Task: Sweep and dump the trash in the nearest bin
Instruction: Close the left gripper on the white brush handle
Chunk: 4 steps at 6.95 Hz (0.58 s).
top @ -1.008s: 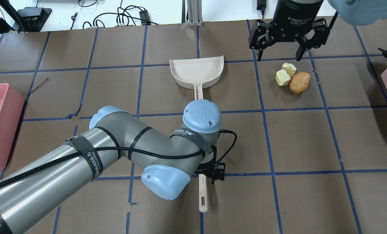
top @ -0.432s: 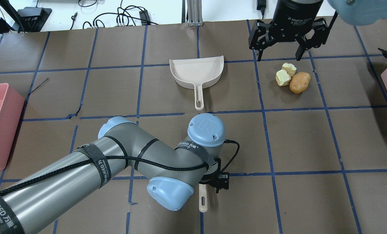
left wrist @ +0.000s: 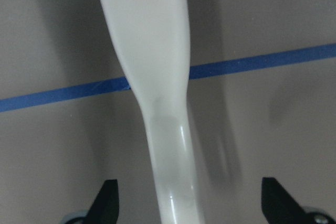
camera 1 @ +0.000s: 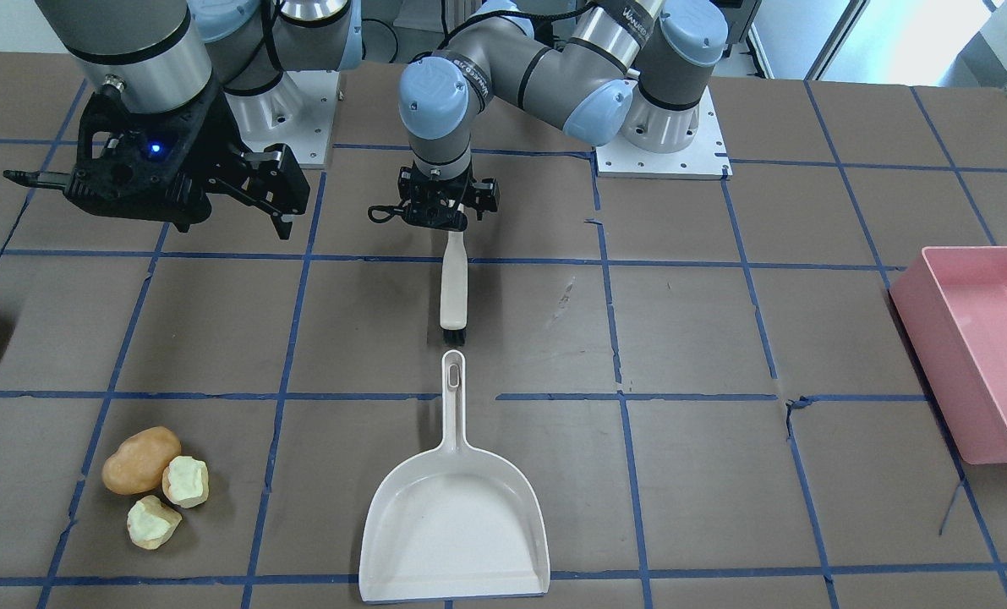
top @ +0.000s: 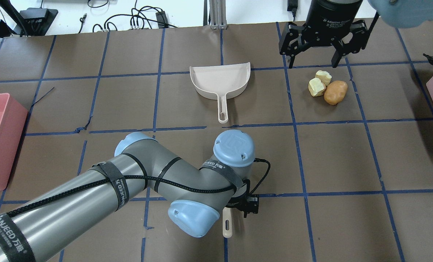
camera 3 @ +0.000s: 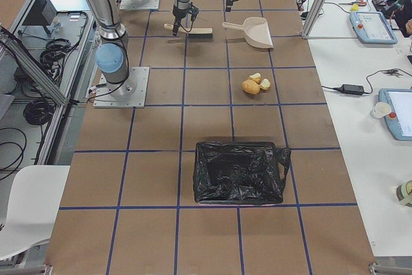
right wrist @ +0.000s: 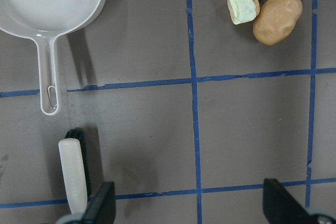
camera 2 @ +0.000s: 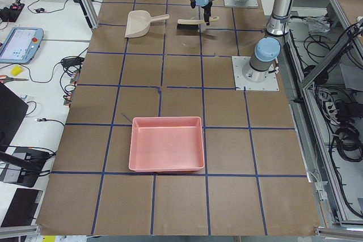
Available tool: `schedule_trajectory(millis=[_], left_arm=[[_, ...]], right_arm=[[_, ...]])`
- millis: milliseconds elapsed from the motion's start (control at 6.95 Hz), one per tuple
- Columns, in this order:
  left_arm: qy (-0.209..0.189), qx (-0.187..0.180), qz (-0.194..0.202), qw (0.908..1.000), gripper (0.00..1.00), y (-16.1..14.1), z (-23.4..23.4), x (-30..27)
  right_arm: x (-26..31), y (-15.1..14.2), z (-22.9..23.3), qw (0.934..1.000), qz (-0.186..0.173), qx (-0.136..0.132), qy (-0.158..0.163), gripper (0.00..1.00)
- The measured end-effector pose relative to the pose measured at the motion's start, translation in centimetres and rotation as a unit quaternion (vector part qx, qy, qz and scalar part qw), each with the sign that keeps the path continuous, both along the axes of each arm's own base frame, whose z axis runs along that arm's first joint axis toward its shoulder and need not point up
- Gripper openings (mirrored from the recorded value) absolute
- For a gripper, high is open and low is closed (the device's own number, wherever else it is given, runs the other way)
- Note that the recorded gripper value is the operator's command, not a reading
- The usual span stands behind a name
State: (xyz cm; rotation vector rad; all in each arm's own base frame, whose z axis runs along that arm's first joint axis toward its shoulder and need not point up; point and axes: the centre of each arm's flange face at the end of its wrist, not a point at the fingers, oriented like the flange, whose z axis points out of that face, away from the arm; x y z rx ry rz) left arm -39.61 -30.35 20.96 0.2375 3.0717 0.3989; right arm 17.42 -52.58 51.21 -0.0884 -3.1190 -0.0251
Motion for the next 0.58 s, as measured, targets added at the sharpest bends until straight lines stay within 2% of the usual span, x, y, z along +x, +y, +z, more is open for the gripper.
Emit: schedule_trajectory(millis=[144, 576], left_arm=[[0.0, 0.0, -0.002, 1.0, 0.01, 0.02, 0.0, 0.0], [0.006, -0.012, -0.012, 0.9998, 0.0, -0.17, 0.51, -0.04]], right_arm=[[0.0, 0.0, -0.01, 1.0, 0.0, 0.0, 0.0, 1.0], [-0.07, -0.03, 0.0, 1.0, -0.001, 0.0, 0.0, 1.0]])
